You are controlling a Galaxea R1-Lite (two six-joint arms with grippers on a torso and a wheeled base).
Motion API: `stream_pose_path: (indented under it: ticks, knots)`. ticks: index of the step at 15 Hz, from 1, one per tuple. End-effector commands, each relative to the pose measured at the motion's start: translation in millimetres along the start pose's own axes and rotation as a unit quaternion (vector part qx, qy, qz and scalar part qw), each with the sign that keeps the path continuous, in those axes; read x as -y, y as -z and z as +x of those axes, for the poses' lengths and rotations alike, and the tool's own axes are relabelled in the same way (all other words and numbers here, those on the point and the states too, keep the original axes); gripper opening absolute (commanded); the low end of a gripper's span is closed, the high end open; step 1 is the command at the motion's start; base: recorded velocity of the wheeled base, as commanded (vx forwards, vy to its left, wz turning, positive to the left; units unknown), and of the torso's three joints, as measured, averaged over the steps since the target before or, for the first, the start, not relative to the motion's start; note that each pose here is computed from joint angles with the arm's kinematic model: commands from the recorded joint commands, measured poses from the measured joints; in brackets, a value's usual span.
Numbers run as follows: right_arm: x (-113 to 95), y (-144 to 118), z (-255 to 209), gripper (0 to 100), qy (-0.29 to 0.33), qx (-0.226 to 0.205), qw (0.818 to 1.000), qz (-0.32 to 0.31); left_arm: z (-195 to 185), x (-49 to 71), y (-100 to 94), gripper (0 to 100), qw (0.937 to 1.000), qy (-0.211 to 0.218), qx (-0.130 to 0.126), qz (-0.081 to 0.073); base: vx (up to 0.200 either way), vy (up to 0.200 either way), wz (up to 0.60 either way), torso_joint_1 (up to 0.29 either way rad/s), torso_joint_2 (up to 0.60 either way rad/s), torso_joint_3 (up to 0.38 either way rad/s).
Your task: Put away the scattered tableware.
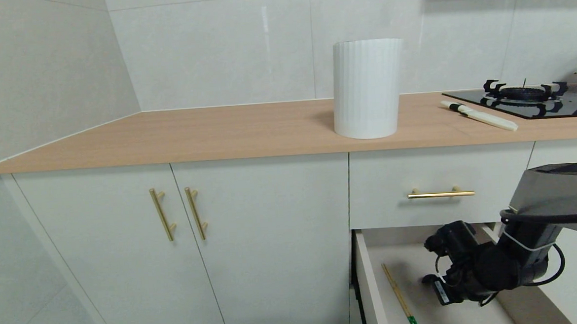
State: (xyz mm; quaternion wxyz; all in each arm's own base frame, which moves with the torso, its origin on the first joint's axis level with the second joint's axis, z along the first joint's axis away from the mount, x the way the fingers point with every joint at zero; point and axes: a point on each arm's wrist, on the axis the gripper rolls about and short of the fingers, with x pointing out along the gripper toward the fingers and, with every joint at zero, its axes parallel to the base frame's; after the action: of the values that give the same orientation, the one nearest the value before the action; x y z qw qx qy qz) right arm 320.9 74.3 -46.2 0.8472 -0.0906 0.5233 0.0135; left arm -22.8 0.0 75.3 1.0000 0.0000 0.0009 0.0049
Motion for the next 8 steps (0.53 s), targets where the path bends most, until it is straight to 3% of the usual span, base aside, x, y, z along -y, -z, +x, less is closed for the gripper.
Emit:
stream_pose_path:
  ticks: [1,8]
  knots:
    - [-1.3,2.6,9.4,0,0.005,-0.010,1.000,-0.002,0.0,0.0,0.0,100,1.0000,0.000,0.000,0.000,0.000,0.000,0.00,0.000,0.00,0.000]
    - [-1.6,1.0,15.4,0,0.024,-0.010,1.000,-0.001,0.0,0.0,0.0,100,1.0000,0.000,0.000,0.000,0.000,0.000,0.00,0.000,0.00,0.000]
